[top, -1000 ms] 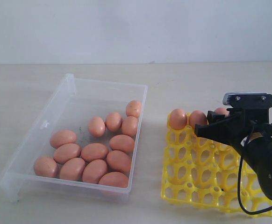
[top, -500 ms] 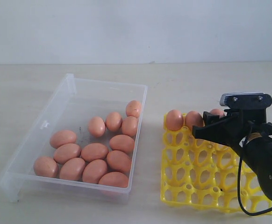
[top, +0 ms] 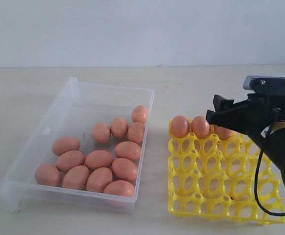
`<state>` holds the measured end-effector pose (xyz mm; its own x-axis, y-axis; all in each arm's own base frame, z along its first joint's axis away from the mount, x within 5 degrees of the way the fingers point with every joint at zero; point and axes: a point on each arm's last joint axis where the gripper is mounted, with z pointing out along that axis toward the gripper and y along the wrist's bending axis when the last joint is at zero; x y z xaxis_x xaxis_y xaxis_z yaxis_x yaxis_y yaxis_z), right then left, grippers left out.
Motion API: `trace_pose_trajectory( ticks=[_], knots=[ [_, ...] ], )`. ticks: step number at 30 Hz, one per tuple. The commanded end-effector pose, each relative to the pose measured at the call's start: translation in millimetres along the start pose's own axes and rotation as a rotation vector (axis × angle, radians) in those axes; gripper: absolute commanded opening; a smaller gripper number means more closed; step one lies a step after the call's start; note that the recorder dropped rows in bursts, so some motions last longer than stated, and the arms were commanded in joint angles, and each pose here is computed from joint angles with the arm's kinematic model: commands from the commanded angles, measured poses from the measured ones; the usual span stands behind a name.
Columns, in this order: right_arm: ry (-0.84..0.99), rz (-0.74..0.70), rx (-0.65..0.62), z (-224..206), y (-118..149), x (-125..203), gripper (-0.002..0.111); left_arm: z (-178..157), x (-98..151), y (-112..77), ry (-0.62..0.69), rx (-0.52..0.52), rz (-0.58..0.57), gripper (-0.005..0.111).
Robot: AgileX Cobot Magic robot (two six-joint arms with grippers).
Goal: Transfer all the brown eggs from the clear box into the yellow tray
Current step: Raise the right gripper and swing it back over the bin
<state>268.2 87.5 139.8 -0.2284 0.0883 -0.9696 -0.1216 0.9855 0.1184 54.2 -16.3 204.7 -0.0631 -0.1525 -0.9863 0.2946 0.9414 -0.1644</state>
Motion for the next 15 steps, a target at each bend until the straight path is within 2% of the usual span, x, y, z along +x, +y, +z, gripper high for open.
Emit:
trace_pose_trajectory(
  ticks=[1, 4, 5, 8, 11, 15],
  knots=[
    [-0.007, -0.068, -0.190, -14.6, 20.7, -35.0, 0.065, -0.1, 0.3, -0.5, -0.004, 0.010, -0.010, 0.004],
    [0.120, -0.172, -0.382, -13.1, 61.0, -66.4, 0.065, -0.1, 0.3, -0.5, -0.004, 0.010, -0.010, 0.004],
    [0.159, -0.202, -0.402, -10.8, 71.7, -73.5, 0.065, -0.1, 0.3, -0.5, -0.004, 0.010, -0.010, 0.004],
    [0.311, -0.322, -0.419, -1.6, 120.6, -113.7, 0.065, -0.1, 0.3, -0.5, -0.004, 0.010, -0.010, 0.004],
    [0.374, -0.375, -0.424, 1.2, 146.3, -132.9, 0.065, -0.1, 0.3, -0.5, -0.004, 0.010, -0.010, 0.004],
    [0.495, -0.356, -0.443, 14.3, 184.7, -142.3, 0.065, -0.1, 0.3, -0.5, -0.004, 0.010, -0.010, 0.004]
  ],
)
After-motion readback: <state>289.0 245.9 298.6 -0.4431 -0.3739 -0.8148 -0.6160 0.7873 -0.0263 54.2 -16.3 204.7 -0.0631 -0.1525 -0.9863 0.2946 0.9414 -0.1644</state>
